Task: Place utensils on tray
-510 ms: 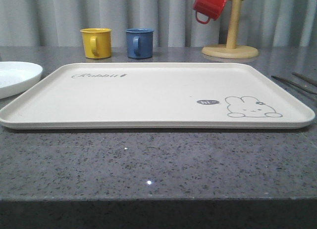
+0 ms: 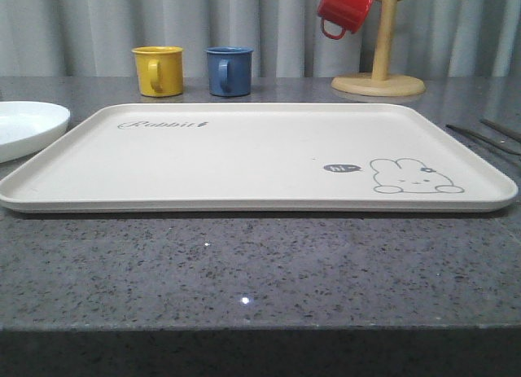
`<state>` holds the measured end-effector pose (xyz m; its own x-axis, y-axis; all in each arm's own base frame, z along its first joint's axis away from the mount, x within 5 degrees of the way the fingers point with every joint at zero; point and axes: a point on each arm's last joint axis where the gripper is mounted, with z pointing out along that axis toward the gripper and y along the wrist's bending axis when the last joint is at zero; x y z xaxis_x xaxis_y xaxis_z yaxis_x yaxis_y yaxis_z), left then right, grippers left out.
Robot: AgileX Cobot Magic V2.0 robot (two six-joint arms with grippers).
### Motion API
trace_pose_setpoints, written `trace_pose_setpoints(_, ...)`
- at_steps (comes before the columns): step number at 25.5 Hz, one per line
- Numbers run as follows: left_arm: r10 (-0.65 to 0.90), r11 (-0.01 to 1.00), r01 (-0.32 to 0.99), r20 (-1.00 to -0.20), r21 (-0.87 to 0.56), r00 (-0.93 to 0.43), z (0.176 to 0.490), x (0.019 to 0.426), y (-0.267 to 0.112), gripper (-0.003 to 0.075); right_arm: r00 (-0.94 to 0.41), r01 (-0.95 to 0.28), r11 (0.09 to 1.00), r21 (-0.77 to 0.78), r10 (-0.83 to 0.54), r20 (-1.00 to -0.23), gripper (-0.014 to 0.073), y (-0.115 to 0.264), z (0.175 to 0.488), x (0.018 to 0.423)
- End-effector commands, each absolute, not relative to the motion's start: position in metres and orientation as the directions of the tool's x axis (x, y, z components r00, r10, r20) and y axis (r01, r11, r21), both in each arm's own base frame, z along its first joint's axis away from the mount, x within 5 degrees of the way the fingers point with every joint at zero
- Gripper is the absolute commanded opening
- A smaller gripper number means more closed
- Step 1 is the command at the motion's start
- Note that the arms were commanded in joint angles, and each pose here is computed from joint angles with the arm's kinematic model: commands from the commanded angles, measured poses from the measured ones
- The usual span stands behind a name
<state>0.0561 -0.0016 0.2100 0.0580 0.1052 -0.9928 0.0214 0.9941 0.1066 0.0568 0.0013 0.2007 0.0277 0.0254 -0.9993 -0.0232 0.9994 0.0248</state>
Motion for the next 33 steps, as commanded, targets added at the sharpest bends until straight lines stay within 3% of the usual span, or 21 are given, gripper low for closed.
trace_pose_setpoints(1, 0.090, 0.996, 0.011, -0.983, 0.093, 0.157, 0.217, 0.053, -0.001, -0.0018, 0.144, -0.023, 1.000, 0.017, 0.020, -0.989, -0.0069, 0.001, 0.214, 0.054)
trace_pose_setpoints(9, 0.088, 0.996, 0.001, -0.967, 0.090, 0.237, 0.229, 0.051, -0.001, -0.0018, 0.209, -0.025, 1.000, 0.016, 0.020, -0.978, -0.0069, 0.001, 0.228, 0.051)
trace_pose_setpoints(16, 0.085, 0.996, 0.001, -0.944, 0.090, 0.319, 0.298, 0.033, -0.001, -0.0018, 0.175, -0.019, 1.000, 0.017, 0.020, -0.984, -0.0069, 0.000, 0.285, 0.034)
trace_pose_setpoints(25, 0.098, 0.994, 0.049, -0.994, 0.100, 0.044, 0.378, 0.044, -0.003, -0.0018, -0.098, -0.008, 1.000, 0.018, 0.017, -0.995, -0.0069, 0.000, 0.358, 0.048)
trace_pose_setpoints(29, 0.104, 0.993, 0.066, -0.991, 0.098, -0.090, 0.381, 0.065, -0.004, -0.0018, -0.279, -0.003, 1.000, 0.016, 0.015, -0.960, -0.0069, 0.000, 0.368, 0.070)
trace_pose_setpoints(33, 0.097, 0.993, 0.082, -0.978, 0.083, -0.185, 0.373, 0.081, -0.006, -0.0018, -0.378, -0.001, 1.000, 0.014, 0.013, -0.926, -0.0069, 0.001, 0.360, 0.092)
